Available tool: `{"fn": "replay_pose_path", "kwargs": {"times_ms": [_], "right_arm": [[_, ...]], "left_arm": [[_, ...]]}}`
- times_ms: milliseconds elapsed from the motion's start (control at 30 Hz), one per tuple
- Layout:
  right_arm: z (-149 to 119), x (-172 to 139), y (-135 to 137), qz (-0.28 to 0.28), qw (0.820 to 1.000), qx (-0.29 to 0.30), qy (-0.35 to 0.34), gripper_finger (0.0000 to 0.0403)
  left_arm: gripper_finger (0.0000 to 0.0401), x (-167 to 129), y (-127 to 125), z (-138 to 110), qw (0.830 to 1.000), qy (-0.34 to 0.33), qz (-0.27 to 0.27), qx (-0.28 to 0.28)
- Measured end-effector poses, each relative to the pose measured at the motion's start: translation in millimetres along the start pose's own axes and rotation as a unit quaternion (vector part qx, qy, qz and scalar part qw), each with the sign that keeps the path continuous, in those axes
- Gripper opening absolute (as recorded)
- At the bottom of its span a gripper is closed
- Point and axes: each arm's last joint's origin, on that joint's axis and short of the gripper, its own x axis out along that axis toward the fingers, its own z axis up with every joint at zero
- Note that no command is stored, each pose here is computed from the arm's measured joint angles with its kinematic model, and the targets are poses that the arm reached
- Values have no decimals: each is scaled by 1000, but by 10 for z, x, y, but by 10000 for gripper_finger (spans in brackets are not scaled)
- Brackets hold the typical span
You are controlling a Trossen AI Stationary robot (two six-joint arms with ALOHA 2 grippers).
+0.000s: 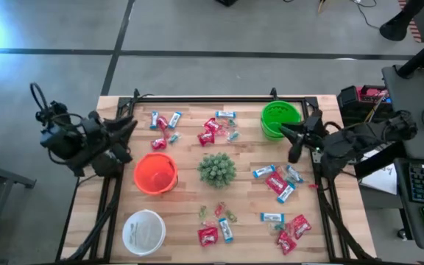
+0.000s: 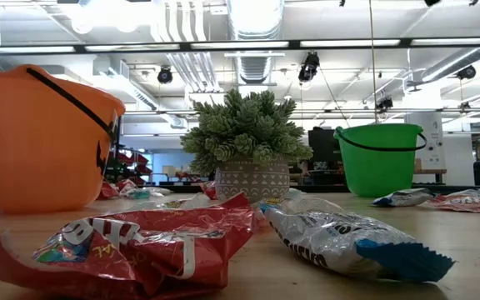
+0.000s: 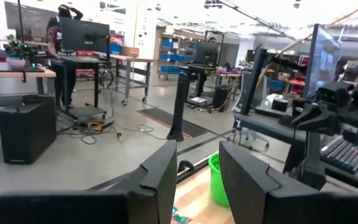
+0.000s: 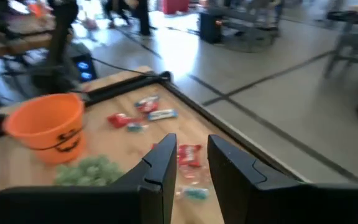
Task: Sort candy
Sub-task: Put the red candy into the green bucket
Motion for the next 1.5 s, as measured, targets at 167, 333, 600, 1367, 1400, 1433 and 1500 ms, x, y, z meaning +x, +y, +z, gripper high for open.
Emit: {"fn": "replay_pose_path", "kwargs": {"times_ms": [167, 333, 600, 1367, 1400, 1433, 1500], "right_arm": [[215, 20, 74, -16, 999, -3, 28, 84], [320, 93, 110, -26, 997, -32, 70, 84], [301, 251, 221, -20, 990, -75, 115, 84], [312, 481, 286, 102, 967, -67, 223, 84], [297, 485, 290, 107, 964, -70, 232, 84], [285, 497, 299, 107, 963, -77, 236, 84], [275, 518, 314, 107, 961, -99, 236, 84]], "left_arm": [[103, -2, 64, 130, 1000, -1, -2, -13], [111, 0, 82, 266, 999, -9, -14, -34], [143, 9, 1, 407, 1000, -10, -15, -23], [131, 18, -179, 304, 1000, -3, -10, -22], [133, 18, -177, 306, 1000, -4, -10, -22], [135, 18, -174, 308, 1000, -4, -10, -23], [138, 17, -170, 310, 1000, -4, -10, -23]]}}
